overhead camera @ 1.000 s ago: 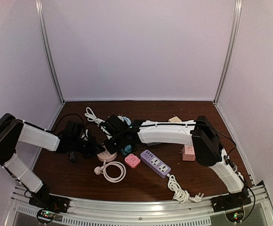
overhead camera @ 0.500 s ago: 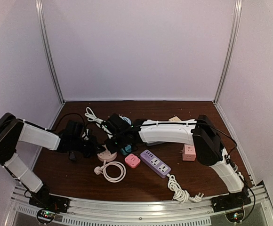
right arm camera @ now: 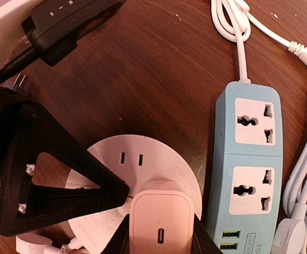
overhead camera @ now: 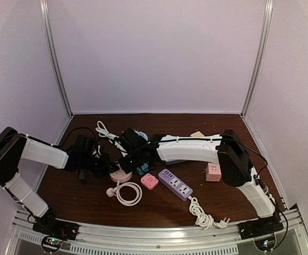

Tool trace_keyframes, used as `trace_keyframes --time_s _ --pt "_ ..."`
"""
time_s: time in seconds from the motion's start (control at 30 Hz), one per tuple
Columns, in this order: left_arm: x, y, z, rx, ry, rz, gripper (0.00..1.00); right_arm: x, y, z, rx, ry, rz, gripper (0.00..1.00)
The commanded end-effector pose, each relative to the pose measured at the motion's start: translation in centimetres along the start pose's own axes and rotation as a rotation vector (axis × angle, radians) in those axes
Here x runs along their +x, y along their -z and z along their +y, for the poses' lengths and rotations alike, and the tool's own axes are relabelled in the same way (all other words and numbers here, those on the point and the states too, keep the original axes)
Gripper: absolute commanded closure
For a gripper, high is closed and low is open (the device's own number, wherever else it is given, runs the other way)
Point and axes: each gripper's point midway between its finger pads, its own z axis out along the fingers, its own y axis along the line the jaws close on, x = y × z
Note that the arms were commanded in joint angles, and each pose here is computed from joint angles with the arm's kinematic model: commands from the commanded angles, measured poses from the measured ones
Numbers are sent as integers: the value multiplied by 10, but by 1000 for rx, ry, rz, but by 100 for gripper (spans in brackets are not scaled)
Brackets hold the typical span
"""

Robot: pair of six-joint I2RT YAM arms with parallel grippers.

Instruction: Pull the plug off the socket

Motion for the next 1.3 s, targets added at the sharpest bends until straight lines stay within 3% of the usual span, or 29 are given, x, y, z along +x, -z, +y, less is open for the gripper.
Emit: trace_keyframes --time_s 0.0,0.2,0.67,1.1,1.27 --pt "39 14 115 -452 121 67 100 -74 78 9 19 59 -217 84" --pt "35 18 114 -468 124 46 100 -78 88 5 21 86 -232 84" --pt "26 21 98 -437 84 26 100 -81 89 16 -129 -13 -232 85" --pt "-40 80 -11 -275 -173 -205 100 -63 61 -2 -54 -75 -181 86" --pt "-32 73 -44 -105 -214 -154 100 -61 49 2 -82 -93 -175 86"
